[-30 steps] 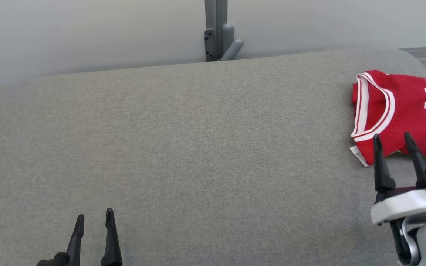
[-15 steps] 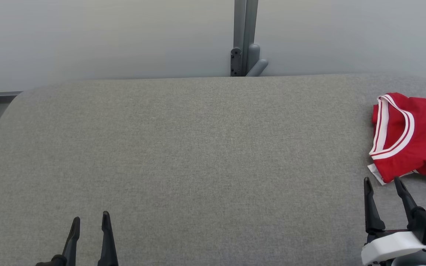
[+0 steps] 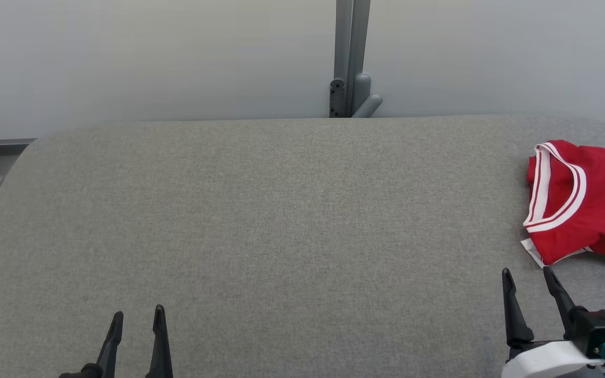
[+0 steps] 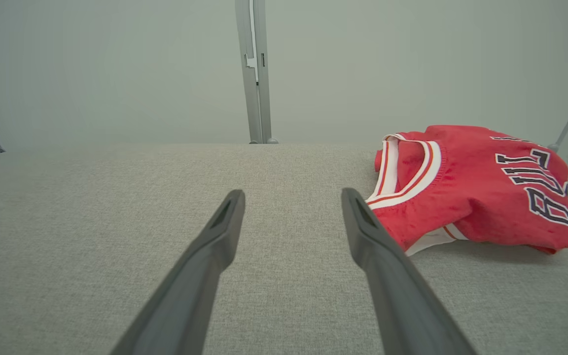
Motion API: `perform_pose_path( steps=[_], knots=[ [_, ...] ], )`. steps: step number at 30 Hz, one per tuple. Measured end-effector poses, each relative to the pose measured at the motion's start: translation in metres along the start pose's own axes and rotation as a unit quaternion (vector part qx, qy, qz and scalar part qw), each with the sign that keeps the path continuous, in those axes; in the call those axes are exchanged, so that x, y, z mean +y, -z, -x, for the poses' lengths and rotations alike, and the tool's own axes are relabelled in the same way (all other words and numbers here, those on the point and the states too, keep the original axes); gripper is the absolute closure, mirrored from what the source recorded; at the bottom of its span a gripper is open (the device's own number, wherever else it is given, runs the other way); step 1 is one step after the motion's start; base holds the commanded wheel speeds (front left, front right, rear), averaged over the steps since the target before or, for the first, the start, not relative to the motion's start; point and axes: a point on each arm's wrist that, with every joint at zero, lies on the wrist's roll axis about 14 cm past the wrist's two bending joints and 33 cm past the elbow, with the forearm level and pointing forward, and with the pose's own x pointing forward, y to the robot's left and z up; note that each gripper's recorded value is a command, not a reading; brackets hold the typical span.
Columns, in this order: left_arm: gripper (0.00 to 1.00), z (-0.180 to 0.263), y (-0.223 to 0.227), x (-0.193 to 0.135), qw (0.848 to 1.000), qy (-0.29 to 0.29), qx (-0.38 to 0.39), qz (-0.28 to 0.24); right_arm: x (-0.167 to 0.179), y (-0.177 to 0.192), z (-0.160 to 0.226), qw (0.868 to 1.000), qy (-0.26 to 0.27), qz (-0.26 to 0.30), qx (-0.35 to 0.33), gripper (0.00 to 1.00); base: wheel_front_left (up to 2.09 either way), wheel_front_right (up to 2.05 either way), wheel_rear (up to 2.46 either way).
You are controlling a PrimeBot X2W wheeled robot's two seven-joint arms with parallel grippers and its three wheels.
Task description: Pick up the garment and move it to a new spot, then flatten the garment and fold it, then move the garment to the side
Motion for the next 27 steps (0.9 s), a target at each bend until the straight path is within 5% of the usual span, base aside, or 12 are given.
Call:
perform_pose_path(
  steps=[27],
  knots=[
    [0.0, -0.007, 0.005, -0.005, 1.0, 0.012, 0.009, 0.002, -0.017, -0.001, 0.001, 0.999, 0.024, 0.021, 0.001, 0.0, 0.0, 0.0, 0.0]
  ],
)
